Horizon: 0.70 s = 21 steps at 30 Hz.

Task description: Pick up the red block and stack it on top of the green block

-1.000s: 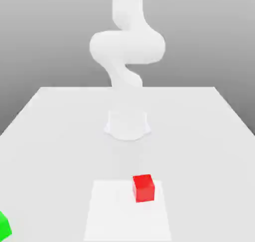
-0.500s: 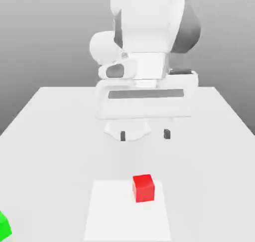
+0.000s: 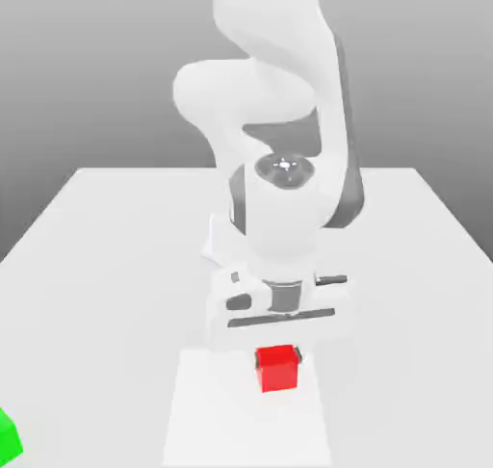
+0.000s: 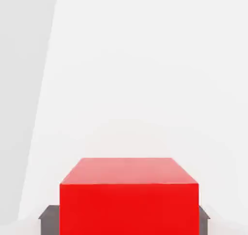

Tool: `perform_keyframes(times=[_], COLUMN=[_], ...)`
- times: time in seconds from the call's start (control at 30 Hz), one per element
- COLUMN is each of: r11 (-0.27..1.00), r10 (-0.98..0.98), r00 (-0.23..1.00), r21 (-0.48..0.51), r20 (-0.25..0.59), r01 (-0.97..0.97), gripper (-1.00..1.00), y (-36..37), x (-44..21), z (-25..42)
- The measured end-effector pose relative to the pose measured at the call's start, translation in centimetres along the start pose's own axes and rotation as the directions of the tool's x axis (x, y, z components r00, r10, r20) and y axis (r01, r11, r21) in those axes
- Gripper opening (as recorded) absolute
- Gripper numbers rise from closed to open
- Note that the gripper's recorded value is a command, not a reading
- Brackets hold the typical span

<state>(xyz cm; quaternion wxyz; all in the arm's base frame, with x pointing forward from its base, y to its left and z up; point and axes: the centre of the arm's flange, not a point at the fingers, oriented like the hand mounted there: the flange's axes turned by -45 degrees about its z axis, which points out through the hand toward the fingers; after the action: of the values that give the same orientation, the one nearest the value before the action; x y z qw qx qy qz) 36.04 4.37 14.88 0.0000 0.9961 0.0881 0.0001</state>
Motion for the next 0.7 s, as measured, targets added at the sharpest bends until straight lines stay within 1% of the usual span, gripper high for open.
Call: perform_keyframes(times=[0.1,0.3,0.33,0.4,0.47,0.53,0.6,0.7], r11=[1.0,1.0,0.999,0.989,0.946,0.872,0.791,0.633], r10=[0.001,0.006,0.039,0.146,0.324,0.489,0.612,0.774], r00=[1.0,1.0,0.999,0.989,0.946,0.872,0.791,0.633], r21=[0.0,0.0,0.001,0.004,0.007,0.009,0.01,0.009], r20=[0.0,0.0,0.0,0.0,0.001,0.002,0.003,0.004], r01=[-0.001,-0.006,-0.039,-0.146,-0.324,-0.489,-0.612,-0.774], gripper=[-1.0,-1.0,-1.0,-1.0,-1.0,-1.0,-1.0,-1.0], y=[0.0,0.1,0.4,2.0,6.7,11.2,14.7,20.5], x=[0.0,0.1,0.8,2.6,3.9,5.2,6.3,7.2], z=[-0.4,-5.4,-5.9,-6.5,-7.0,-7.4,-7.8,-8.4])
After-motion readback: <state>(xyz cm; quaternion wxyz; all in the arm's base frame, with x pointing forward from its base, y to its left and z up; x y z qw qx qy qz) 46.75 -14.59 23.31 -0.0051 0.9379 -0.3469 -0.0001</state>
